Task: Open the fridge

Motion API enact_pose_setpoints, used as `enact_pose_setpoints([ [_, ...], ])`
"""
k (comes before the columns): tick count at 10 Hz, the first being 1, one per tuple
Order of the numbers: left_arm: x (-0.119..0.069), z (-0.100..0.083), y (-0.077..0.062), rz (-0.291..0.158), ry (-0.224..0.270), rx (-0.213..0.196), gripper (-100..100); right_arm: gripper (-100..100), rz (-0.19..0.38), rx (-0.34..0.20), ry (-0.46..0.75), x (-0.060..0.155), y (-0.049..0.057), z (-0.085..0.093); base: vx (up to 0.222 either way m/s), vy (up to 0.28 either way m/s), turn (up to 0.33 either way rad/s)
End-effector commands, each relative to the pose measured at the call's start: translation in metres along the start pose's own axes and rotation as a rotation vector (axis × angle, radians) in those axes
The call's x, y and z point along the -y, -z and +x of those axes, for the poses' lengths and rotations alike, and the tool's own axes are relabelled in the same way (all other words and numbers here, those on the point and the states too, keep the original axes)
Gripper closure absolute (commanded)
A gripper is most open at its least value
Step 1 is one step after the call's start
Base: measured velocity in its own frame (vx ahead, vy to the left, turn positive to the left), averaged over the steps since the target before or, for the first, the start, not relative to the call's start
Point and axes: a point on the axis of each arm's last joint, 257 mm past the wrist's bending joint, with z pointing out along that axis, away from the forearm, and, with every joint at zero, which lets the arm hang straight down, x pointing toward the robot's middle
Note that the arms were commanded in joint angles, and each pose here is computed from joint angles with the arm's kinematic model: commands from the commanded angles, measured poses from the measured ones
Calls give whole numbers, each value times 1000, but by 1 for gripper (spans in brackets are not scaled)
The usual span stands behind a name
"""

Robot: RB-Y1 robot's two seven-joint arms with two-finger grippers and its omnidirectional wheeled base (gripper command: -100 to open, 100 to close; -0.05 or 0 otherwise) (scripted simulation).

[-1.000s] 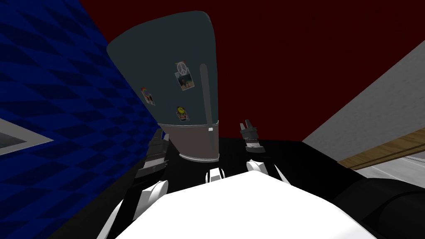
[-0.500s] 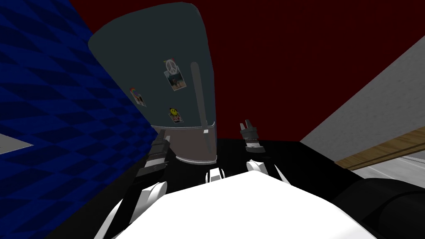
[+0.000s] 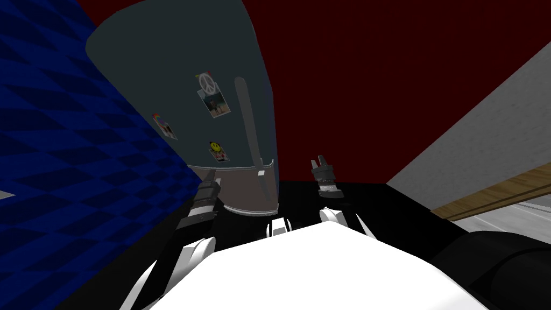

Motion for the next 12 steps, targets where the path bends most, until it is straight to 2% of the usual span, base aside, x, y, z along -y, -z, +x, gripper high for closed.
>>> enact_pose_setpoints([
  [1,-8,-1,1,-43,-3,2,-100,0,0,0,0,0,0,0,20,-95,-23],
  [6,-25,0,4,-123,-18,-8,-100,0,0,0,0,0,0,0,38,-82,-21],
  [12,-55,4,13,-246,-67,-51,-100,0,0,0,0,0,0,0,45,-101,-25],
])
